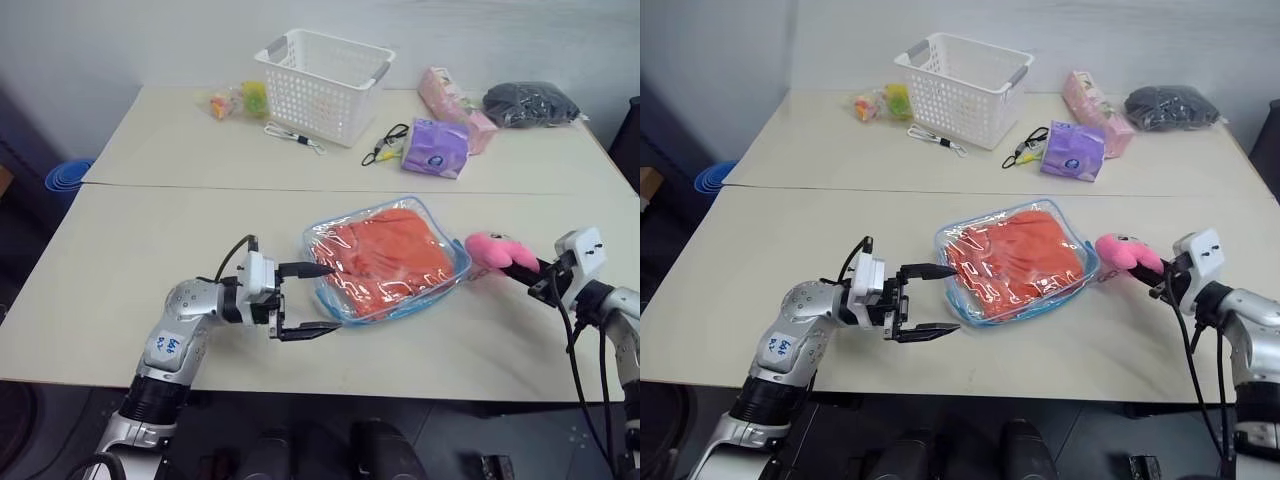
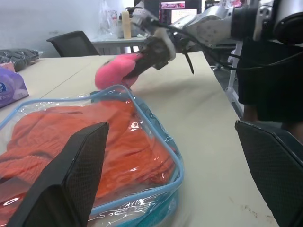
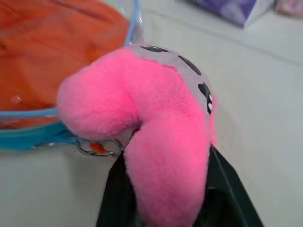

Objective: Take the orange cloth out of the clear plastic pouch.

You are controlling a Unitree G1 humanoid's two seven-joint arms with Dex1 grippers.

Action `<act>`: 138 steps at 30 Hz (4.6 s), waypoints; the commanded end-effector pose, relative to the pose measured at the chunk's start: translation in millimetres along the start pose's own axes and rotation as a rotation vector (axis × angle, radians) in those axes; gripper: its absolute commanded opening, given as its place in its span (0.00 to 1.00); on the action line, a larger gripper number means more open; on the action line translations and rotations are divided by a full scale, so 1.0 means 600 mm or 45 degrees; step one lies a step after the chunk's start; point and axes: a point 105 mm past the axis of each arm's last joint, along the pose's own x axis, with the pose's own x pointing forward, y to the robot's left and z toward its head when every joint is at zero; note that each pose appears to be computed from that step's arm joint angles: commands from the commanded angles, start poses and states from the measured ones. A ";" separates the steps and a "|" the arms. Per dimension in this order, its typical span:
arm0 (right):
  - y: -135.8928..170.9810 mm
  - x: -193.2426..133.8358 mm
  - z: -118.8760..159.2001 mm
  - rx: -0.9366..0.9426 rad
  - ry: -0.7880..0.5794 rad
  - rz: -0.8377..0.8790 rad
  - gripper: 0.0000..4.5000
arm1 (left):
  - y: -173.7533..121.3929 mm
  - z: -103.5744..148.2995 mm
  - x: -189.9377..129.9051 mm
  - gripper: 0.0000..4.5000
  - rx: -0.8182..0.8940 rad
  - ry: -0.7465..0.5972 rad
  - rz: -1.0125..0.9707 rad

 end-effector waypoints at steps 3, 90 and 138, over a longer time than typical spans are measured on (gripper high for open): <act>0.064 -0.030 0.080 -0.301 -0.330 0.077 0.13 | 0.001 -0.003 -0.002 1.00 0.018 0.002 0.025; 0.131 0.043 0.005 -1.023 -0.005 0.936 0.01 | -0.056 -0.060 0.195 1.00 0.100 0.185 -0.369; 0.107 -0.005 0.007 -0.637 -0.067 0.870 0.05 | 0.091 -0.020 -0.276 0.40 -0.260 0.456 0.463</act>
